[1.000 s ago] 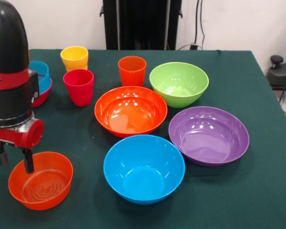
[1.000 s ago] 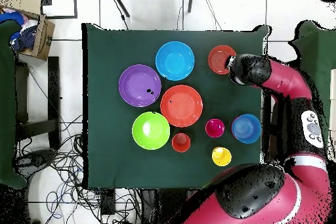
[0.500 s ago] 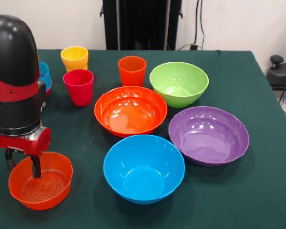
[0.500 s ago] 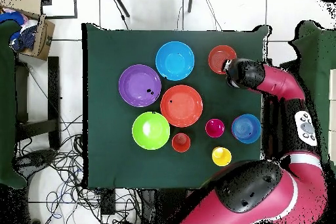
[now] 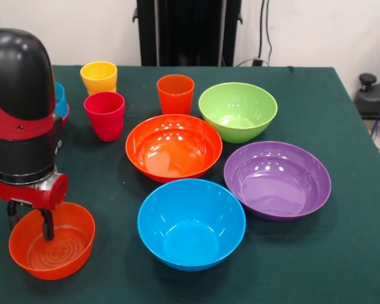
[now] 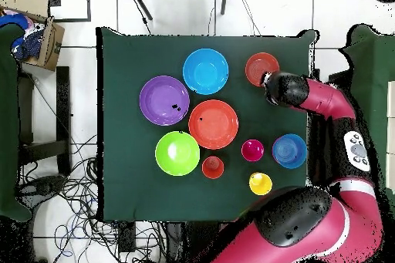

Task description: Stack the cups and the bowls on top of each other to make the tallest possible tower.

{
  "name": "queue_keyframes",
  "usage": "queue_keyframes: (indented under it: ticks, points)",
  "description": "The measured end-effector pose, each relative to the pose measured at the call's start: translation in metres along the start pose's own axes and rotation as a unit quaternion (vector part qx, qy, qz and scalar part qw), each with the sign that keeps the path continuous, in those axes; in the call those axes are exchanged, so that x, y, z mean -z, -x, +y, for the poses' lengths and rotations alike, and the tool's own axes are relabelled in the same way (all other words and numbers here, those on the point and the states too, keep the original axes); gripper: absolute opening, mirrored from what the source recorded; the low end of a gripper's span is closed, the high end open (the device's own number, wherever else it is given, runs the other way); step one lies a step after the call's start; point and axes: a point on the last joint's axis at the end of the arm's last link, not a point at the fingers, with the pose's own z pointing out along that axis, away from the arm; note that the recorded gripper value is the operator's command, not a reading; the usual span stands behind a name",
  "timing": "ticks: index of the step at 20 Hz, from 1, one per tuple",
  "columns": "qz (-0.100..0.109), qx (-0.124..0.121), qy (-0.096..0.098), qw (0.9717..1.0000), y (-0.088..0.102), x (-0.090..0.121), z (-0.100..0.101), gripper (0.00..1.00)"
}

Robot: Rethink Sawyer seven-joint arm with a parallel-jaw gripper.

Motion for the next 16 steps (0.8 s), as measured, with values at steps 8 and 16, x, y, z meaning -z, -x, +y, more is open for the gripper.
queue_keyframes:
  ticks: [8, 16]
  points:
    - [-0.015, -0.012, 0.003, 0.9998, 0.003, 0.004, -0.015, 0.0]
    - [-0.018, -0.021, 0.003, 0.9996, 0.005, 0.013, -0.029, 0.0]
